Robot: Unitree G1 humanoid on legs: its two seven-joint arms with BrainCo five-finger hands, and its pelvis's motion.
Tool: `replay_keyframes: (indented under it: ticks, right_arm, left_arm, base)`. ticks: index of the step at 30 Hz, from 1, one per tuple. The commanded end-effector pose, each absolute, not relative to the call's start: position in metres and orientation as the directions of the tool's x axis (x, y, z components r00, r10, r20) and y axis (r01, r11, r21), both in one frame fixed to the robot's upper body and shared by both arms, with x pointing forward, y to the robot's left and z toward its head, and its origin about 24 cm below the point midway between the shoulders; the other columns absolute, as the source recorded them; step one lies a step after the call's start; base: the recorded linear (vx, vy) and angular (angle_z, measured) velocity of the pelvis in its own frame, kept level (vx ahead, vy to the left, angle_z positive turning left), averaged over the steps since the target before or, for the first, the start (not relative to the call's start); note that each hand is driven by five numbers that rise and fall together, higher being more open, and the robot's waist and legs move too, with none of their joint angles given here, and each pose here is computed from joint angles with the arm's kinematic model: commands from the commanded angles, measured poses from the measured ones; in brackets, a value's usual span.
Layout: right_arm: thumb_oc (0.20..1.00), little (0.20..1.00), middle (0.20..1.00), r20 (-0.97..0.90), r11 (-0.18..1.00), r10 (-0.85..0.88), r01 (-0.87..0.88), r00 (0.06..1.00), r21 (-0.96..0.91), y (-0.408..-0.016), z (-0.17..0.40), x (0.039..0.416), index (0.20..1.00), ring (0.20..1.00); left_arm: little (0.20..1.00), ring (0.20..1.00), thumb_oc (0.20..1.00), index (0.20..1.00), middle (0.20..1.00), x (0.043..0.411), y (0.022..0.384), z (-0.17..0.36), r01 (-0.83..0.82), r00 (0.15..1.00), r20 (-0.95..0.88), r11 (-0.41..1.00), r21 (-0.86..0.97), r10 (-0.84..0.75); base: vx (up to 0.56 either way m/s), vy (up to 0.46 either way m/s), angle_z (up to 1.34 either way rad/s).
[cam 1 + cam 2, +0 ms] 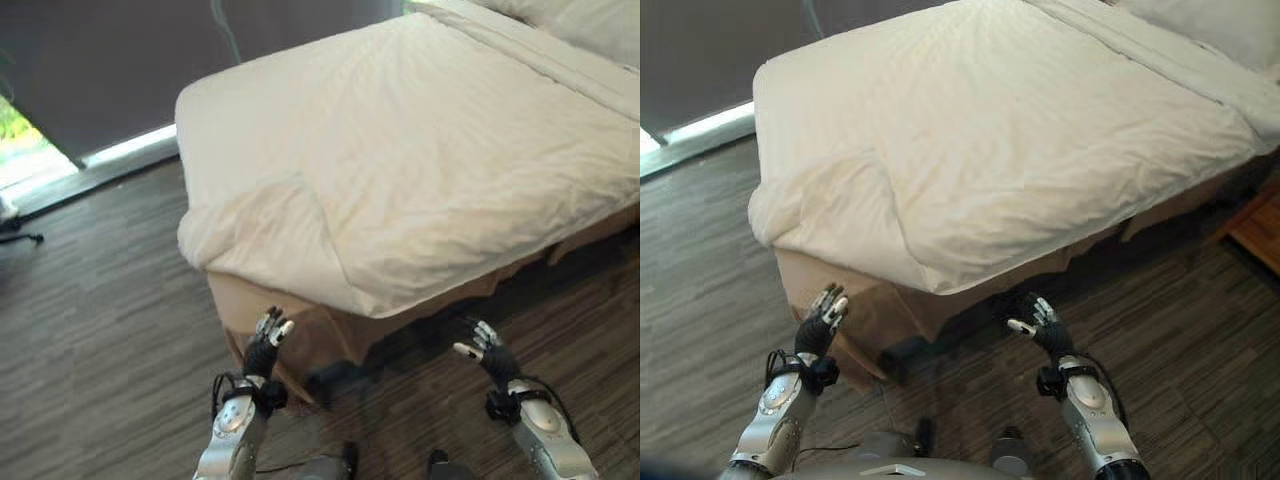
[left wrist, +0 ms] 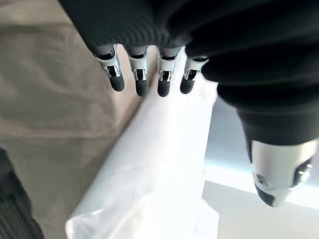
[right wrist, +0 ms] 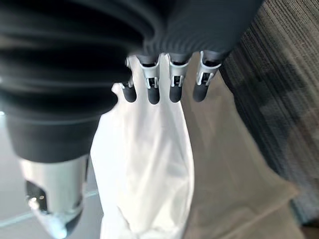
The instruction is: Making the bed.
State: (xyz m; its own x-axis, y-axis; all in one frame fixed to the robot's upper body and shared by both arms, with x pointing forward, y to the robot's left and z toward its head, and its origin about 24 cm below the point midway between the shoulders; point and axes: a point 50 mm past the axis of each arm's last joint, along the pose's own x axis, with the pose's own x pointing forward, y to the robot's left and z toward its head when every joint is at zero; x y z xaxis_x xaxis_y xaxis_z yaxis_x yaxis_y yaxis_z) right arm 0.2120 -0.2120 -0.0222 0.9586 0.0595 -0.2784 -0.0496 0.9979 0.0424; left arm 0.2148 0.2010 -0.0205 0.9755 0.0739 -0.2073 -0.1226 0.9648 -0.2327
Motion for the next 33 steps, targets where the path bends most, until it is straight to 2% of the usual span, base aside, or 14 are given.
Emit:
replay_keyframes:
  ticks: [1,9,11,17,19,22,27,33]
  right_arm:
    - [1.000,1.000,1.000,-0.124,0.998,0.065,-0.064,0.990,0.016,-0.216,0.008,0.230,1.000,1.000]
    - [1.000,1.000,1.000,-0.127,0.996,-0.064,0.071,0.990,0.048,-0.237,0.007,0.227,1.000,1.000]
    - [1.000,1.000,1.000,-0.146,0.987,-0.145,0.153,0.979,0.045,-0.245,0.000,0.217,1.000,1.000]
    - [1.000,1.000,1.000,-0.144,0.971,-0.139,0.163,0.980,0.175,-0.223,-0.006,0.216,1.000,1.000]
    - [1.000,1.000,1.000,-0.133,0.975,-0.126,0.147,0.983,0.165,-0.223,-0.003,0.218,1.000,1.000]
    - [1.000,1.000,1.000,-0.094,0.983,-0.142,0.152,0.985,0.106,-0.227,0.004,0.220,1.000,1.000]
    - [1.000,1.000,1.000,-0.067,0.977,-0.156,0.164,0.985,0.135,-0.224,0.008,0.225,1.000,1.000]
    - [1.000,1.000,1.000,-0.084,0.981,-0.088,0.101,0.993,0.168,-0.214,0.007,0.230,1.000,1.000]
  left_arm:
    - [1.000,1.000,1.000,1.000,1.000,0.233,0.210,0.016,-0.124,0.992,-0.024,0.947,-0.295,0.122]
    - [1.000,1.000,1.000,1.000,1.000,0.241,0.212,0.029,-0.078,0.996,0.029,0.962,-0.262,0.088]
    - [1.000,1.000,1.000,1.000,1.000,0.243,0.214,0.029,-0.050,0.998,0.028,0.975,-0.216,0.057]
    - [1.000,1.000,1.000,1.000,1.000,0.240,0.238,0.030,-0.135,0.990,0.019,0.982,-0.130,0.138]
    - [1.000,1.000,1.000,1.000,1.000,0.236,0.247,0.029,-0.174,0.984,0.006,0.978,-0.116,0.176]
    - [1.000,1.000,1.000,1.000,1.000,0.232,0.253,0.026,-0.212,0.977,-0.008,0.971,-0.115,0.212]
    - [1.000,1.000,1.000,1.000,1.000,0.227,0.244,0.017,-0.224,0.974,-0.044,0.959,-0.172,0.220]
    - [1.000,1.000,1.000,1.000,1.000,0.220,0.229,0.003,-0.225,0.974,-0.092,0.930,-0.291,0.207]
  base:
    - [-0.15,0.361,-0.35]
    - [-0.19,0.466,-0.05]
    - [-0.39,0.705,-0.13]
    - [-0.54,0.527,-0.37]
    - [-0.50,0.321,-0.30]
    - [-0.35,0.222,-0.50]
    - [-0.29,0.065,-0.41]
    - [-0.15,-0.108,-0.47]
